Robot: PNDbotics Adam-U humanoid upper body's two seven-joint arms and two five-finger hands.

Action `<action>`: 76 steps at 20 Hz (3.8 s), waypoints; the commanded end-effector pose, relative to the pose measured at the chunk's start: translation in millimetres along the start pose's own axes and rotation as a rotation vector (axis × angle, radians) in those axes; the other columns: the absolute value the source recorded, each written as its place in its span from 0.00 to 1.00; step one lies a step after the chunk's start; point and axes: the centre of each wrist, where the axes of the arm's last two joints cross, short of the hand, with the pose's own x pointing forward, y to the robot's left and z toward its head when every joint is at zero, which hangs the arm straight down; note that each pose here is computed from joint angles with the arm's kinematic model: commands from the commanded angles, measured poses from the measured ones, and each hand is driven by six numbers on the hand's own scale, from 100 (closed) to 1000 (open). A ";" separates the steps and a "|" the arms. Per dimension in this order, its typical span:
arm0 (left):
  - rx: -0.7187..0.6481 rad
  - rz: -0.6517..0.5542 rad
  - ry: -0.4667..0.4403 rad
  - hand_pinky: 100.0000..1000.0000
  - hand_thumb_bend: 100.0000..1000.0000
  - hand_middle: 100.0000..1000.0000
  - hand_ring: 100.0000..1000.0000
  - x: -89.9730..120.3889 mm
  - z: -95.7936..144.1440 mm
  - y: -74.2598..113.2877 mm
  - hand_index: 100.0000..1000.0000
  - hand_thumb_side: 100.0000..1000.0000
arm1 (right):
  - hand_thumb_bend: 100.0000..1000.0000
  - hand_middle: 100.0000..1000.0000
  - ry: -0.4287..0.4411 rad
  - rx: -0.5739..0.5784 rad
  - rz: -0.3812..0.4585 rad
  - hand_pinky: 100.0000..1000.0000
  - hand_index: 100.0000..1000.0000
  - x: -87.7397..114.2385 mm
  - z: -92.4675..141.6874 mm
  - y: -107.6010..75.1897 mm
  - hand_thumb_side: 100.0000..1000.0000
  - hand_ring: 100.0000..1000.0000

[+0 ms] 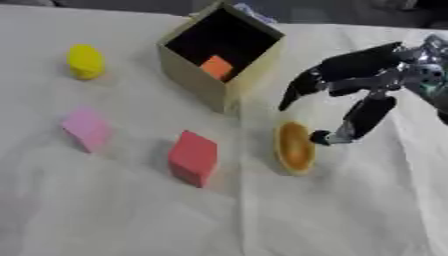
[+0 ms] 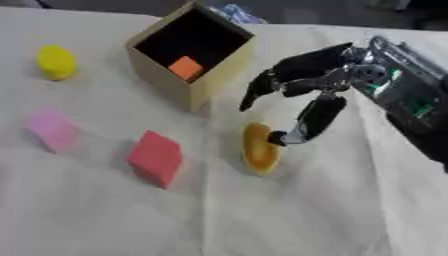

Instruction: Pick up objects on the table and place them in the box.

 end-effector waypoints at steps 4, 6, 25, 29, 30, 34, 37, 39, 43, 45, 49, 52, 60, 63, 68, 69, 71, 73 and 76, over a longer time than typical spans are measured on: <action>-0.009 0.010 -0.033 0.83 0.14 0.71 0.59 7.3 -5.1 -0.8 0.81 0.82 | 0.19 0.79 -0.004 0.056 0.020 0.89 0.89 -10.0 -2.2 1.7 0.34 0.91; -0.008 0.011 -0.033 0.83 0.14 0.71 0.59 7.3 -5.2 -1.1 0.81 0.82 | 0.18 0.78 -0.017 0.057 0.017 0.89 0.88 -10.2 -5.0 1.8 0.34 0.91; -0.005 0.013 -0.032 0.83 0.14 0.70 0.59 7.1 -4.8 -1.2 0.80 0.82 | 0.29 0.17 -0.033 -0.072 0.022 0.81 0.31 -6.4 -4.8 1.9 0.00 0.60; -0.004 0.012 -0.032 0.83 0.14 0.70 0.59 6.9 -4.6 -0.9 0.80 0.82 | 0.29 0.16 -0.028 -0.105 0.011 0.80 0.28 -5.3 0.2 1.2 0.00 0.59; -0.004 0.011 -0.032 0.83 0.14 0.70 0.59 6.9 -4.5 -0.8 0.80 0.82 | 0.27 0.16 -0.026 -0.114 0.010 0.80 0.28 -4.6 2.3 0.2 0.00 0.58; -0.002 0.010 -0.031 0.83 0.14 0.70 0.59 6.8 -4.3 -0.3 0.80 0.81 | 0.19 0.15 -0.022 -0.175 0.029 0.80 0.28 2.0 14.4 -9.9 0.00 0.58; -0.002 0.008 -0.031 0.83 0.14 0.70 0.59 6.7 -3.9 0.1 0.80 0.81 | 0.21 0.15 -0.023 -0.246 0.055 0.80 0.28 8.2 25.9 -24.1 0.00 0.58; -0.002 0.007 -0.029 0.83 0.14 0.70 0.59 6.6 -3.6 0.4 0.80 0.81 | 0.22 0.15 -0.019 -0.303 0.073 0.80 0.28 11.4 33.4 -36.1 0.00 0.58; -0.003 0.004 -0.028 0.83 0.14 0.70 0.59 6.5 -3.3 0.9 0.80 0.81 | 0.24 0.16 0.007 -0.397 0.097 0.80 0.29 9.8 38.4 -61.2 0.00 0.58; -0.003 0.004 -0.026 0.83 0.14 0.70 0.59 6.3 -2.9 0.9 0.80 0.81 | 0.24 0.16 0.024 -0.442 0.106 0.81 0.29 6.4 33.6 -78.0 0.00 0.59; -0.007 0.006 -0.026 0.83 0.14 0.70 0.59 6.4 -3.1 0.3 0.80 0.81 | 0.27 0.18 0.094 -0.511 0.096 0.81 0.32 -11.1 12.6 -108.3 0.00 0.60; -0.010 0.006 -0.028 0.83 0.14 0.69 0.59 6.8 -3.9 0.3 0.79 0.82 | 0.26 0.19 0.150 -0.556 0.091 0.81 0.33 -26.0 -2.9 -121.9 0.00 0.60; -0.022 0.015 -0.042 0.83 0.14 0.69 0.59 8.5 -7.6 -1.9 0.79 0.82 | 0.28 0.30 0.285 -0.604 0.090 0.82 0.45 -55.0 -45.8 -120.1 0.00 0.65; -0.023 0.018 -0.043 0.83 0.14 0.69 0.59 8.6 -8.0 -2.5 0.79 0.82 | 0.26 0.46 0.301 -0.555 0.109 0.83 0.61 -59.2 -59.7 -111.2 0.00 0.72; -0.023 0.020 -0.042 0.83 0.14 0.69 0.59 8.6 -8.0 -2.8 0.79 0.82 | 0.35 0.68 0.326 -0.449 0.148 0.86 0.75 -64.2 -66.8 -101.6 0.00 0.84; -0.023 0.020 -0.042 0.83 0.14 0.69 0.59 8.5 -7.8 -2.7 0.79 0.82 | 0.36 0.71 0.336 -0.439 0.151 0.87 0.77 -65.3 -66.0 -100.8 0.00 0.85; -0.022 0.020 -0.041 0.83 0.14 0.69 0.59 8.4 -7.6 -2.6 0.79 0.82 | 0.37 0.72 0.354 -0.434 0.152 0.87 0.79 -67.1 -63.9 -100.0 0.00 0.87; -0.023 0.021 -0.041 0.83 0.14 0.69 0.59 8.4 -7.6 -2.7 0.79 0.82 | 0.37 0.72 0.364 -0.439 0.153 0.87 0.78 -67.9 -62.0 -99.9 0.00 0.87; -0.023 0.019 -0.040 0.83 0.14 0.69 0.59 8.3 -7.4 -2.5 0.79 0.81 | 0.36 0.70 0.363 -0.477 0.154 0.87 0.78 -66.9 -57.8 -103.2 0.00 0.86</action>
